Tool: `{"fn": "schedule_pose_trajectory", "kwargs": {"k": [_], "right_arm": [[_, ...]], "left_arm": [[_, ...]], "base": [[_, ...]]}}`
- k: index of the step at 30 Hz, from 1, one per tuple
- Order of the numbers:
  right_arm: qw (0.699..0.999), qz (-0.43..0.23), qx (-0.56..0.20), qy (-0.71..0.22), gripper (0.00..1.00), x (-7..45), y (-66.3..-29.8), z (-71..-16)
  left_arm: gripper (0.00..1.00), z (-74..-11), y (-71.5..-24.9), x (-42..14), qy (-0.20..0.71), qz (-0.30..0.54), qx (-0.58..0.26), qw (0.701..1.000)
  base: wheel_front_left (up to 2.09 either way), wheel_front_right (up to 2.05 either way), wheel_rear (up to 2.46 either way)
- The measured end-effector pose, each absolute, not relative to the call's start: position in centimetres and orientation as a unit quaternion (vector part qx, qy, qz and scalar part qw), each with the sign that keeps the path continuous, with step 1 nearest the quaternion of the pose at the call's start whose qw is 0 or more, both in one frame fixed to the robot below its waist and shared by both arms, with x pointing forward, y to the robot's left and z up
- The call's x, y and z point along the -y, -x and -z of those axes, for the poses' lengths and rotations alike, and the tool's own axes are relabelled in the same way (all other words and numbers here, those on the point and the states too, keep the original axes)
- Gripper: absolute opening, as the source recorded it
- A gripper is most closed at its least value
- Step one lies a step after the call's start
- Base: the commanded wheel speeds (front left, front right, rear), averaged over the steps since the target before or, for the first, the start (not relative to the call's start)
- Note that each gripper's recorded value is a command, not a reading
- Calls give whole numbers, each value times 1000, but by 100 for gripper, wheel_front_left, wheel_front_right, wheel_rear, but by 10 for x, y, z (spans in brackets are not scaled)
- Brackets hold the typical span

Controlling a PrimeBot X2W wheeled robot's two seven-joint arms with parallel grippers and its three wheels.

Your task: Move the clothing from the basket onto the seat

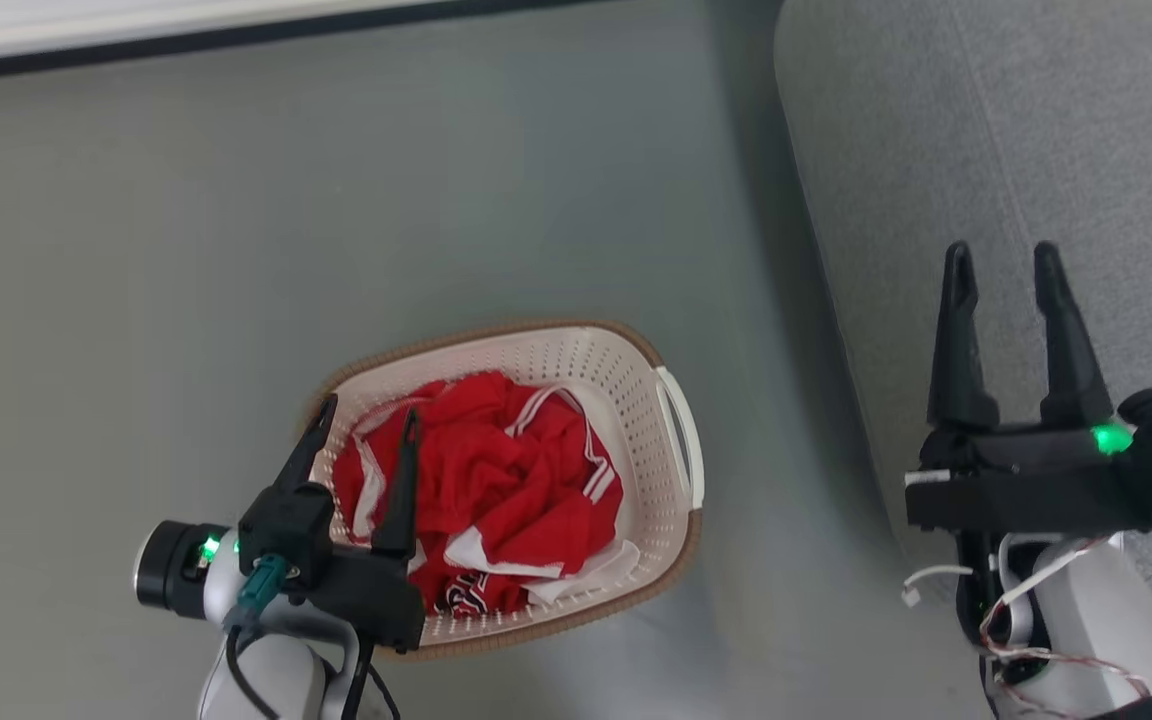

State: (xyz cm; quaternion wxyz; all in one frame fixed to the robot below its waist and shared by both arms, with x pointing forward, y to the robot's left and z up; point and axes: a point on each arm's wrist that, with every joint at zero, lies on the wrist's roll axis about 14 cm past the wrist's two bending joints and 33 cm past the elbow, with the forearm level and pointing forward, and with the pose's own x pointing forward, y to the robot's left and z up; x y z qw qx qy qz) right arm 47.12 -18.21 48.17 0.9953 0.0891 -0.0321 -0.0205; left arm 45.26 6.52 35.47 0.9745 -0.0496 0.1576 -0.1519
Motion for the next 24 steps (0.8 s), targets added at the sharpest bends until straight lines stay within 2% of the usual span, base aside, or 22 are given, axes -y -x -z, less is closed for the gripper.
{"fn": "schedule_pose_trajectory", "kwargs": {"k": [12, 24], "right_arm": [[996, 44, 26, -74, 100, 203, -519, -449], [996, 56, -17, -62, 100, 214, -526, -406]], "left_arm": [[100, -265, -467, -36, 36, 201, -252, 946], [100, -188, -432, -13, 9, 247, -359, 900]], "base": [[0, 0, 0], [0, 0, 0]]}}
